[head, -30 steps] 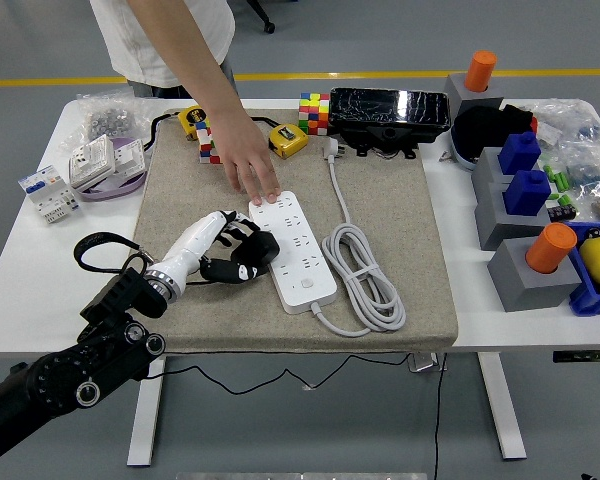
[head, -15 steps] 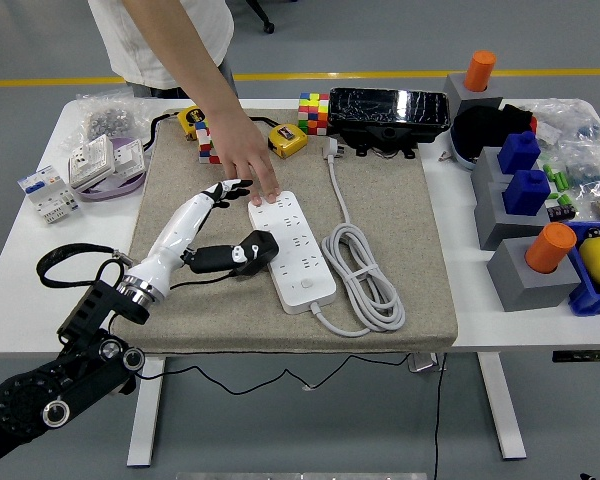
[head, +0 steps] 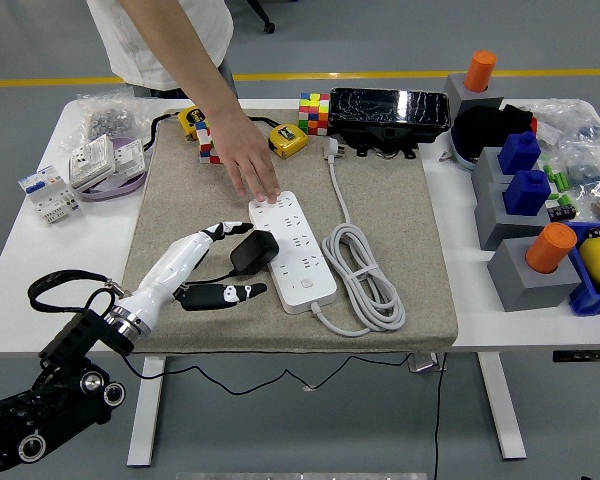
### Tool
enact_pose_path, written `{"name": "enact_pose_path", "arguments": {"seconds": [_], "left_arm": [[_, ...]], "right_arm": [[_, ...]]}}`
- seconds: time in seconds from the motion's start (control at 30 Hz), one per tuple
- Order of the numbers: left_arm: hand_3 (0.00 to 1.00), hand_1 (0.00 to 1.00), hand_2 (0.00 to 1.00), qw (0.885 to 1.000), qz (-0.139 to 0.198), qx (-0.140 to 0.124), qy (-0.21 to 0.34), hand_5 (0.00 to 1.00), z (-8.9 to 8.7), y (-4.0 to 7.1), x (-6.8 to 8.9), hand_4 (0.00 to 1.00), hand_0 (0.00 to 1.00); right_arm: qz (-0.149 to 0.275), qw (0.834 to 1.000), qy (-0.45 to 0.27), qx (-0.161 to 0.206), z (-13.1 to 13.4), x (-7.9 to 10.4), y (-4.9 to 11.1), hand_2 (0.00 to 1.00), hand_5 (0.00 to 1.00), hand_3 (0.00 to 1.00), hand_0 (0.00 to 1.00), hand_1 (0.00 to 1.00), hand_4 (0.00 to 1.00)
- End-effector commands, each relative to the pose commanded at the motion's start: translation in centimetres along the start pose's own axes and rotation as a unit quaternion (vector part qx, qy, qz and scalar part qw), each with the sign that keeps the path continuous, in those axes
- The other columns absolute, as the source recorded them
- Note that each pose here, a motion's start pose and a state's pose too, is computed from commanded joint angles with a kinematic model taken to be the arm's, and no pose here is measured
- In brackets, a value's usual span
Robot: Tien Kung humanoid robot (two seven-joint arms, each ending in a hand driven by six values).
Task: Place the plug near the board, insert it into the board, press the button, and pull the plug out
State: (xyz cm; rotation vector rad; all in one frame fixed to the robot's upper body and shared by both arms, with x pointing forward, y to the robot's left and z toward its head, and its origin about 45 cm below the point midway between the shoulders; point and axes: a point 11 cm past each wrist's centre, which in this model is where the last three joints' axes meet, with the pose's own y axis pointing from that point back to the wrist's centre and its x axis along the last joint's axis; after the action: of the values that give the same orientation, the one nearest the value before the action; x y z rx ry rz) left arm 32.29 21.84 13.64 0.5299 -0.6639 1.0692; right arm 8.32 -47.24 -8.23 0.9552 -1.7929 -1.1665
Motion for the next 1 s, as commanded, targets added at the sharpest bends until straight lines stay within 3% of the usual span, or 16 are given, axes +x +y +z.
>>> {"name": "enact_pose_path", "arguments": {"seconds": [0.6,1.0], "left_arm": [[0.816,0.854,0.824,0.999,-0.036,0.0,0.002,0.512,1.2,-2.0,-1.3,0.919,0.807],[0.81,0.843,0.809,0.999,-0.043,-0.012,0.004,0.513,3.0,-3.6,-2.1,0.913,0.804]], "right_arm": [[0.001,1.0,0.007,0.001,-0.2,0.2,0.0,0.617,0.419,0.546,0.576,0.634,0.886],[0.001,1.0,0.002,0.0,0.0,0.1,0.0,0.617,0.419,0.547,0.576,0.632,0.885]]}}
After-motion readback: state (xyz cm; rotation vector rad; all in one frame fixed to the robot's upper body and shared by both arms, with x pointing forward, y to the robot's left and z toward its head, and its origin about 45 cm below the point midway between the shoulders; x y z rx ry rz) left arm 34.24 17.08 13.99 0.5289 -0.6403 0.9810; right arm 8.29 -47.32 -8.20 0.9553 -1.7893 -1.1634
